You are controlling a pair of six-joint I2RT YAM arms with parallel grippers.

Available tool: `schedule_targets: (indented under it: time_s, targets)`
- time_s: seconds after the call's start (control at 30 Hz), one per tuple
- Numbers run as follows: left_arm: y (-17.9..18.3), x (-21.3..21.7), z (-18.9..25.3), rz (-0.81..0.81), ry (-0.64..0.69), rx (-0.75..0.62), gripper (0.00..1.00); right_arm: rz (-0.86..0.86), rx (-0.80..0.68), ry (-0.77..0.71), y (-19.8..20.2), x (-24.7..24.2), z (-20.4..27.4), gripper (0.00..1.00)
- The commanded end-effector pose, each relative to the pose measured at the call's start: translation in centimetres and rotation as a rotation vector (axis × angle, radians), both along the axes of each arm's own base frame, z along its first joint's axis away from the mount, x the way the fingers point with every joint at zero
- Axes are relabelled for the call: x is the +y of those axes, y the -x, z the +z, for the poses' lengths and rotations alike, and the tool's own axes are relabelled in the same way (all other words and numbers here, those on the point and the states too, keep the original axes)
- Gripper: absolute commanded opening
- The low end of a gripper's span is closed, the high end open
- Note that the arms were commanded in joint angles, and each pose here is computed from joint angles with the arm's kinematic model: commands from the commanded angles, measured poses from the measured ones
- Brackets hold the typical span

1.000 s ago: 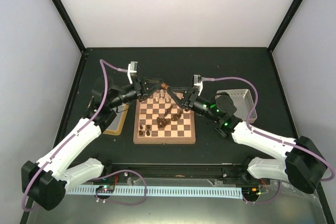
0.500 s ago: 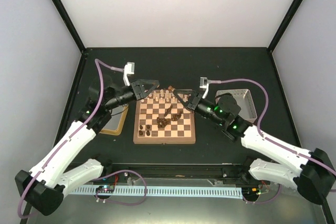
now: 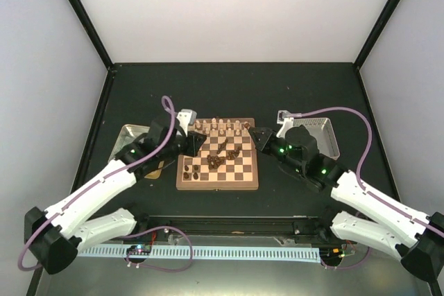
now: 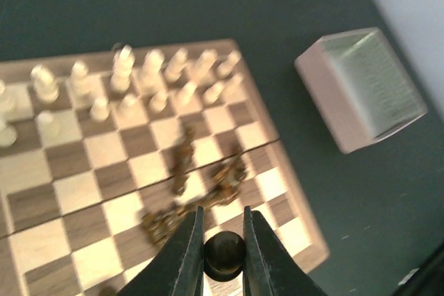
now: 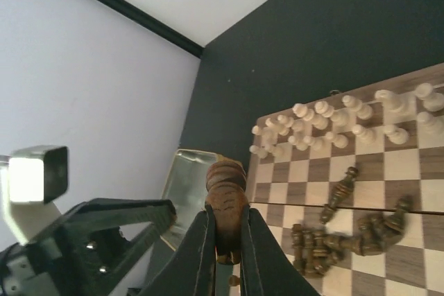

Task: Set up the chess pieces on the board
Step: Place the chess piece on the chessboard.

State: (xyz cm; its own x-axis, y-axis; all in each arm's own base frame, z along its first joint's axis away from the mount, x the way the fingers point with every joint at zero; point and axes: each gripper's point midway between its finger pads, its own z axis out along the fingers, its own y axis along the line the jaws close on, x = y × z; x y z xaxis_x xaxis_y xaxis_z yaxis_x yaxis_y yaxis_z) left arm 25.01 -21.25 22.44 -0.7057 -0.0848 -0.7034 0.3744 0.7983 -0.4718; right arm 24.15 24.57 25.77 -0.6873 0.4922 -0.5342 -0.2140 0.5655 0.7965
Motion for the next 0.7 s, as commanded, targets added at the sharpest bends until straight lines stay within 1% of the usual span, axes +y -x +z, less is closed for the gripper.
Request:
schedule_targets:
  time_s: [0.0, 0.2, 0.3, 0.57, 0.67]
  targets:
    - [-0.5, 1.2, -4.1, 0.031, -0.170, 0.016, 0.02, -0.039, 0.002, 0.075, -0.6, -0.8, -0.8, 0.04]
    - [-0.7, 0.7, -8.5, -0.006, -0.248, 0.072, 0.02, -0.023, 0.022, 0.090, -0.7, -0.2, -1.6, 0.04]
    - [-0.5, 0.3, -10.1, -0.030, -0.270, 0.108, 0.01, -0.021, 0.027, 0.097, -0.7, -0.2, -1.8, 0.05]
    - [0.3, -0.6, -12.3, -0.088, -0.288, 0.175, 0.02, -0.025, 0.032, 0.115, -0.8, -0.3, -2.2, 0.05]
    - [1.0, -1.7, -11.9, -0.129, -0.285, 0.150, 0.02, -0.050, 0.046, 0.149, -0.8, -0.9, -3.0, 0.05]
